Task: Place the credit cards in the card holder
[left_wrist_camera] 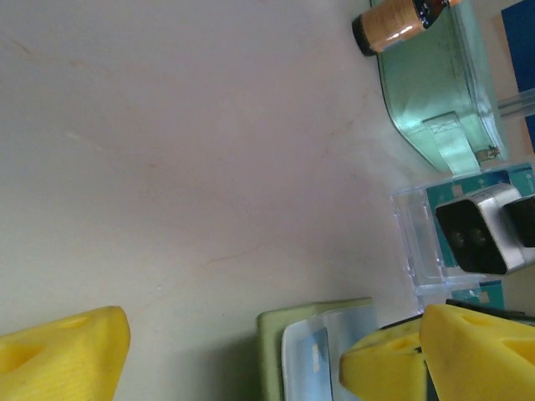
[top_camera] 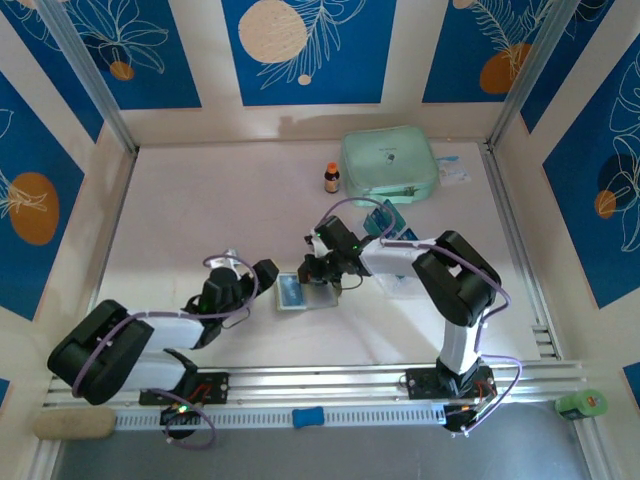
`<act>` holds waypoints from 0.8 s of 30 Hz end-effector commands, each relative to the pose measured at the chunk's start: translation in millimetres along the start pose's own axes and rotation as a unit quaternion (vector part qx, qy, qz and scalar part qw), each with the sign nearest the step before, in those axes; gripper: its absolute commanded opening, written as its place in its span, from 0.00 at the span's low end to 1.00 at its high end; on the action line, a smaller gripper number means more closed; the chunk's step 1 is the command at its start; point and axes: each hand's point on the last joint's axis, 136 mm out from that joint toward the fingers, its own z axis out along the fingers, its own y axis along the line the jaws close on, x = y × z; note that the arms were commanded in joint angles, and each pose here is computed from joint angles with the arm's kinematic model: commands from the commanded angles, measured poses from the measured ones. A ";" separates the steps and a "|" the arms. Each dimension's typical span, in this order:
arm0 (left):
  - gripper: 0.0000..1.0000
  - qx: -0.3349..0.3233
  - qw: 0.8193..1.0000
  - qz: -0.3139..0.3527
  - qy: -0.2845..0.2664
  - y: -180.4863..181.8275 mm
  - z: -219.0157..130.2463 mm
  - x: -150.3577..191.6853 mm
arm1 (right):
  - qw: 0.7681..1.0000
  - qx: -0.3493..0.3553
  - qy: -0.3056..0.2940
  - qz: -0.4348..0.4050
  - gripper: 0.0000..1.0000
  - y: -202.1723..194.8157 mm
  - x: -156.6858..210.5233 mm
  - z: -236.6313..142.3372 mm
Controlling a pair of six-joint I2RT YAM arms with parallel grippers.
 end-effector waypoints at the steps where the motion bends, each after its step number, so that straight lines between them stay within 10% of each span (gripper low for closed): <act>1: 0.90 -0.004 0.998 -0.021 0.064 1.4 -6.5 22.3 | 1.000 0.012 -0.003 -0.002 0.00 -3.1 4.1 -12.2; 24: 0.91 0.066 0.997 0.034 -0.016 -67.4 -38.7 -26.2 | 0.999 0.013 -0.029 -0.003 0.00 1.9 9.5 -38.0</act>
